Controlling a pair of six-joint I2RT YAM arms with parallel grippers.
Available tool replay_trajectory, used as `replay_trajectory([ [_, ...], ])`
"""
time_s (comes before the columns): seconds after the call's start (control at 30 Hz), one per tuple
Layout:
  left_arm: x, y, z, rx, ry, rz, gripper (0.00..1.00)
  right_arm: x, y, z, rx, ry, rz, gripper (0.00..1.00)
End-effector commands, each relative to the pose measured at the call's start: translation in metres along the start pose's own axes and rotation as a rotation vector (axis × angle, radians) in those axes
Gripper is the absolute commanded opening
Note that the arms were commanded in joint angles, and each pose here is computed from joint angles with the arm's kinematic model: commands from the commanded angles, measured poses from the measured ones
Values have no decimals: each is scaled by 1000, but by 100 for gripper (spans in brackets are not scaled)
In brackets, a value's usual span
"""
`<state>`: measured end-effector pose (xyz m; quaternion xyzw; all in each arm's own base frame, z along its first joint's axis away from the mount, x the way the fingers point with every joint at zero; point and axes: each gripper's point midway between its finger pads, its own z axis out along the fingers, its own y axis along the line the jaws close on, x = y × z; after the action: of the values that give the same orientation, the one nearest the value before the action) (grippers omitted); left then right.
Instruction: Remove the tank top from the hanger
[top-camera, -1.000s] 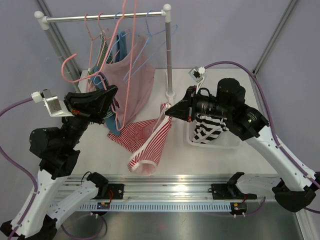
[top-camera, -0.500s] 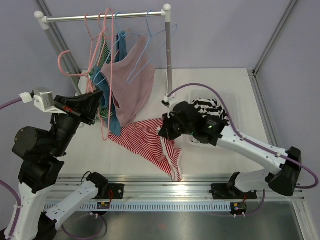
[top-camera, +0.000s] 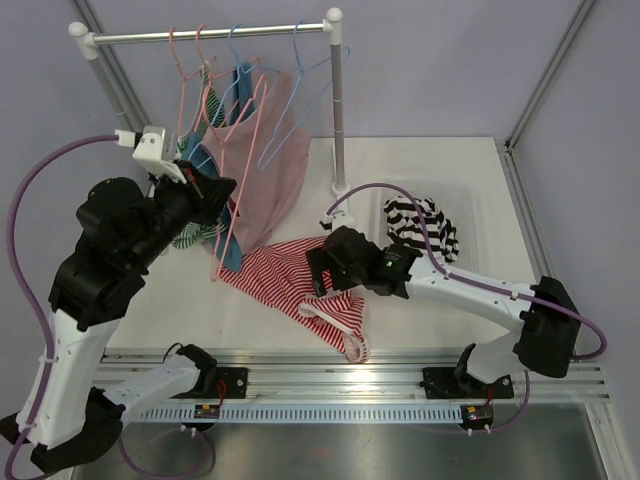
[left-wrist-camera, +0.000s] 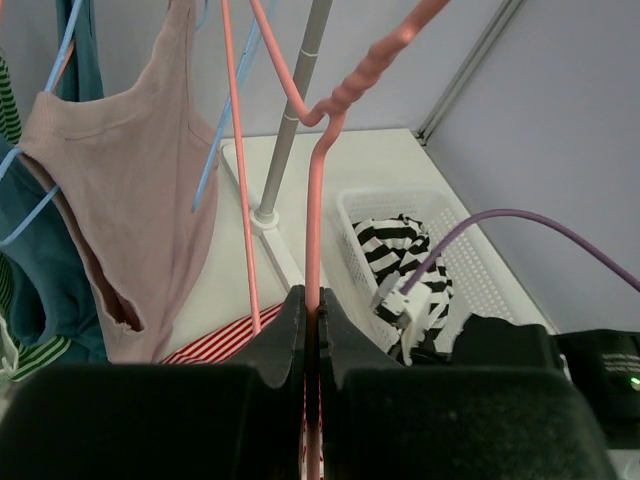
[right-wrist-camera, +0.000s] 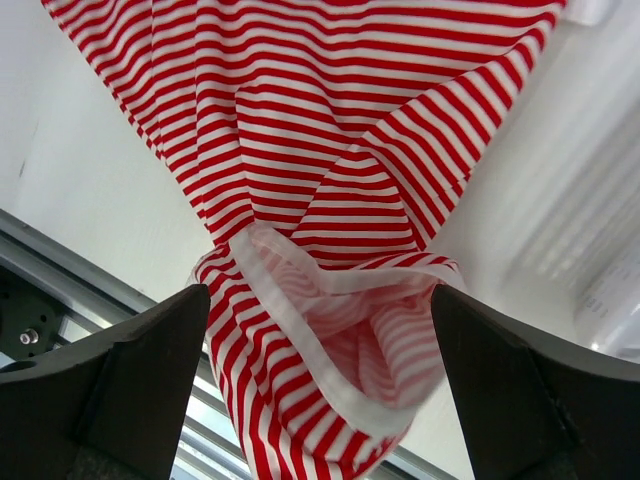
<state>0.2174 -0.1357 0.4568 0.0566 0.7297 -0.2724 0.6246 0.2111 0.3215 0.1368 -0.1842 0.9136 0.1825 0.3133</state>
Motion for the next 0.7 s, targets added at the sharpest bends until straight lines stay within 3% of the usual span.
replay_trajectory([
  [0.0, -11, -2, 5, -20, 28, 23, 0, -29, -7, -32, 20, -137, 31, 99],
  [0.2, -30, 2, 45, -13, 98, 17, 0, -28, -8, -55, -19, -152, 34, 99],
  [0.3, -21, 16, 76, -52, 190, 21, 0, -27, -7, -68, -55, -169, 41, 99],
  [0.33, -39, 14, 76, -41, 158, 27, 0, -28, -6, -72, -68, -175, 47, 99],
  [0.5, -37, 28, 122, -23, 222, 1, 0, -34, -4, -101, -132, -227, 63, 99],
  [0.67, -52, 33, 153, 43, 194, -31, 0, -38, 3, -121, -198, -257, 66, 100],
])
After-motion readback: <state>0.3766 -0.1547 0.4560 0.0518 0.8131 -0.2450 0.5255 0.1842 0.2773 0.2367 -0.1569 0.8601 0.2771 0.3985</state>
